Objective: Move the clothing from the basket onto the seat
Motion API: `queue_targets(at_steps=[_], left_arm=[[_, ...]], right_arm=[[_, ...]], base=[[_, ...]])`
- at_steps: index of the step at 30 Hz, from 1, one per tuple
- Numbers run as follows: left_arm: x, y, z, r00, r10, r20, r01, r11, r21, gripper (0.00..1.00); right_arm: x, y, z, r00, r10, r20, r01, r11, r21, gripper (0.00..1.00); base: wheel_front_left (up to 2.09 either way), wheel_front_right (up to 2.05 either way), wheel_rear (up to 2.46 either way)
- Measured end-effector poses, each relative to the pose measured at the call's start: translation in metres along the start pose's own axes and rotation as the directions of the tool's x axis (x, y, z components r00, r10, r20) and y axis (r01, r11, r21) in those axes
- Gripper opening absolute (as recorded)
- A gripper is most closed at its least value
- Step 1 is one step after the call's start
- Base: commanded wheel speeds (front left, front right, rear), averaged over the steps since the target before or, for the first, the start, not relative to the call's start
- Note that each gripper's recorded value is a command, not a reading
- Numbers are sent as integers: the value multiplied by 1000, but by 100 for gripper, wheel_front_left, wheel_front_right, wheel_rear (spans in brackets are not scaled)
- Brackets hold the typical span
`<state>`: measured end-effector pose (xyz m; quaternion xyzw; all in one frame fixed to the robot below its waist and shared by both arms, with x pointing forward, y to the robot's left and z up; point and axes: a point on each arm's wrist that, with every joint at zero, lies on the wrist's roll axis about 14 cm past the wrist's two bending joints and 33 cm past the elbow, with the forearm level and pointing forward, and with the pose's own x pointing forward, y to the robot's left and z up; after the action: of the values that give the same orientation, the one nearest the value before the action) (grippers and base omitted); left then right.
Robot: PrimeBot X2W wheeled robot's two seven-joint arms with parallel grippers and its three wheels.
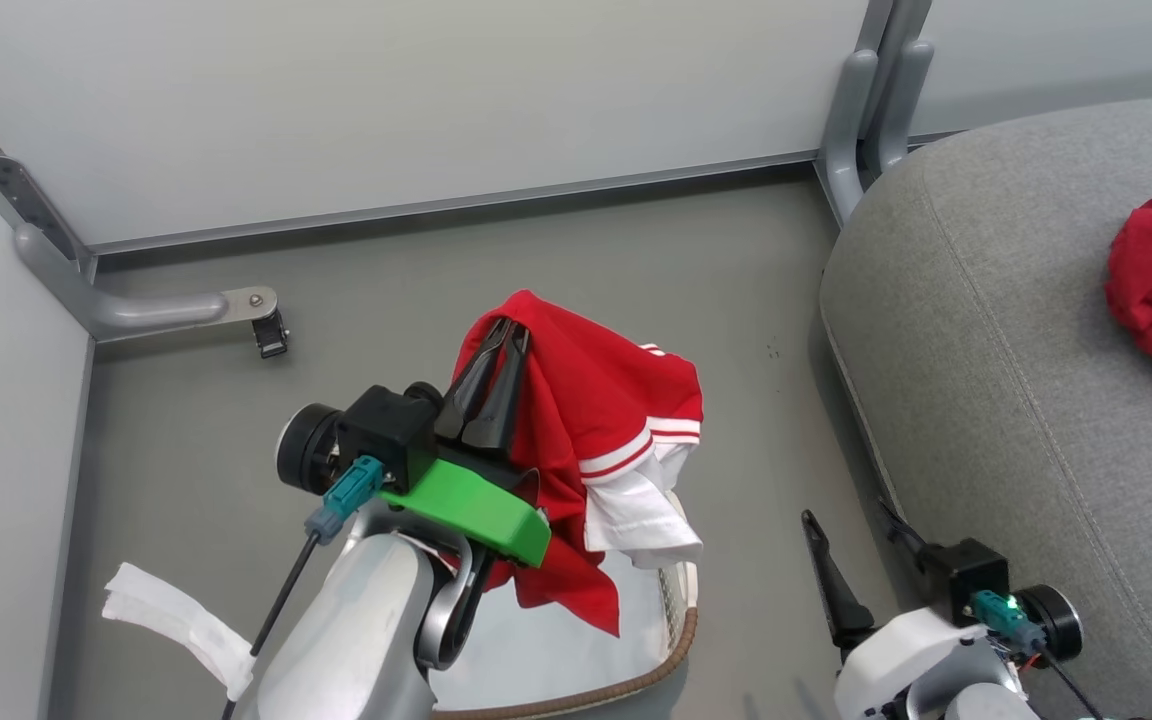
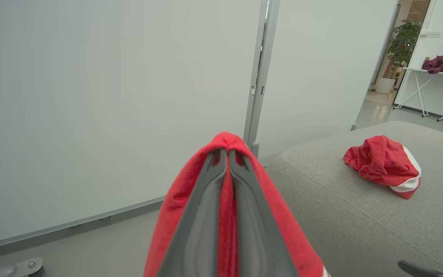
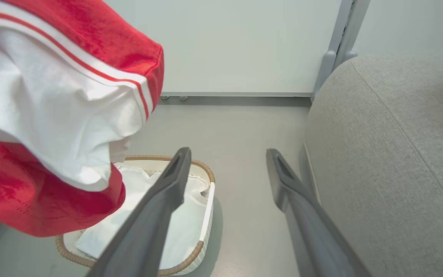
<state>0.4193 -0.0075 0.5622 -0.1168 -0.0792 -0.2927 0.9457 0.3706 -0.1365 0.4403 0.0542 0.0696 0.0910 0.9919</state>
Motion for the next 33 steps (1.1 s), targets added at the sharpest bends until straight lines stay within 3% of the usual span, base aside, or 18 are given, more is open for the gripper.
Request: queue_targets(at_steps=[6, 13, 21, 31, 32, 33], left_arm=[[1, -6, -4, 1000, -18, -7, 18, 1000, -20, 0], [0, -6, -11, 999, -20, -25, 19, 999, -34, 0], [-3, -8, -16, 999, -23, -39, 20, 998, -54, 0], [-4, -22, -11, 997, -69, -31, 67, 996, -64, 0], [-4, -25, -11, 996, -78, -30, 76, 995, -64, 0], [-4, -25, -11, 996, -79, -30, 77, 995, -65, 0]], right_arm=[[16, 67, 31, 972, 219, 85, -211, 973, -89, 100], [32, 125, 69, 900, 397, 181, -389, 918, -80, 100], [55, 158, 91, 836, 510, 204, -487, 860, -153, 100], [61, 168, 43, 832, 553, 40, -537, 821, -193, 100], [61, 171, 37, 827, 562, 21, -549, 815, -187, 80], [63, 171, 36, 827, 562, 16, -550, 815, -183, 41]], base=[[0, 0, 0], [0, 0, 0], [0, 0, 0], [0, 0, 0], [0, 0, 0], [0, 0, 0]])
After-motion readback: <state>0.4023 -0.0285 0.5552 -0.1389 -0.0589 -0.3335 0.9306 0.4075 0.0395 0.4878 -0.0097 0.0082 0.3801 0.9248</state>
